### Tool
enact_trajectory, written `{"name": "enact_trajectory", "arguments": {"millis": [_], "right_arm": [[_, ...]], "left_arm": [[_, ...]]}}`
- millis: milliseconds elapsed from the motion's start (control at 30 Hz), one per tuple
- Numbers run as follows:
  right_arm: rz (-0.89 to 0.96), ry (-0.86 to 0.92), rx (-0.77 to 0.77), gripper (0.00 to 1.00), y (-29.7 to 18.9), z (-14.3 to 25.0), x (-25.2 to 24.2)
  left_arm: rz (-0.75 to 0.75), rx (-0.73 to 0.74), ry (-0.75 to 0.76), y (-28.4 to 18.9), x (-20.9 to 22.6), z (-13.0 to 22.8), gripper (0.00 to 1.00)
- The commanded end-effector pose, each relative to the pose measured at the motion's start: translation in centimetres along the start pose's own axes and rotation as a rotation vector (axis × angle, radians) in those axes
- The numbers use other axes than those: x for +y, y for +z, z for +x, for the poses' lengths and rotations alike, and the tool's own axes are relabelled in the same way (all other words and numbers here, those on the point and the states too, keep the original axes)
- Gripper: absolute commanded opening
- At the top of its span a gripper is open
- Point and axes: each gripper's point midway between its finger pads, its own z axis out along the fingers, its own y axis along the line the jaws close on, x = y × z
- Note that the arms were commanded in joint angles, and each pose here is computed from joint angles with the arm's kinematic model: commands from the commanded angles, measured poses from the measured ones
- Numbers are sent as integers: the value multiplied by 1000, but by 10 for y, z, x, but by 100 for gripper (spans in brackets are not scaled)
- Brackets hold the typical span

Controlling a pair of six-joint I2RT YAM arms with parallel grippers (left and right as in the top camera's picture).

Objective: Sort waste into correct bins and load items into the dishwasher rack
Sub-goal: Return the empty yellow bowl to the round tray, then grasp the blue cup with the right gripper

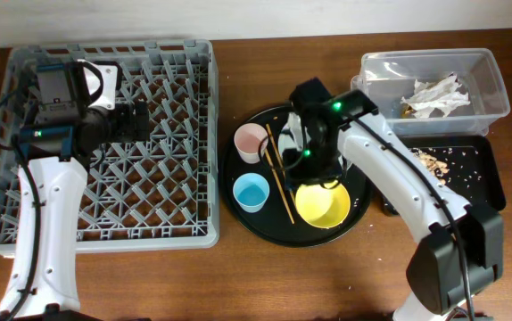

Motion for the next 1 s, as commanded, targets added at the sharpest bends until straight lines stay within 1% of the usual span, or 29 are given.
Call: {"name": "enact_trajectory", "arguments": {"millis": [0, 33, 67, 133, 167, 233, 267, 300, 367, 467, 500, 567, 967], "right_arm": [[-55, -33, -90, 99, -9, -21, 15], [-62, -50, -118, 100, -5, -31, 19], [-65, -60, -126, 91, -1, -35, 22], [-61, -80, -126, 80, 8, -39, 28], [-42, -93, -114, 76, 17, -38, 30], [1, -112, -68, 73, 38, -34, 31], [19, -112, -48, 67, 48, -33, 29], [36, -109, -43, 64, 51, -34, 26], [41, -101, -28, 63, 58, -34, 24], [52, -71, -16, 56, 67, -36, 20], [62, -67, -21, 56, 67, -37, 18], [85, -50, -33, 56, 67, -39, 14], [90, -58, -37, 53, 68, -39, 17]], "left_arm": [[15, -14, -5, -2, -3, -5, 99], [15, -14, -5, -2, -3, -5, 99], [15, -14, -5, -2, -3, -5, 99], [15, -14, -5, -2, -3, -5, 99], [15, -14, -5, -2, -3, -5, 99], [15, -14, -5, -2, -3, -5, 99], [15, -14, -5, -2, -3, -5, 99], [15, -14, -5, -2, -3, -5, 99], [15, -14, -5, -2, -3, -5, 99], [15, -14, -5, -2, -3, -5, 99], [15, -14, -5, -2, -3, -5, 99], [15, -14, -5, -2, -3, -5, 99], [15, -14, -5, -2, -3, -5, 99]]}}
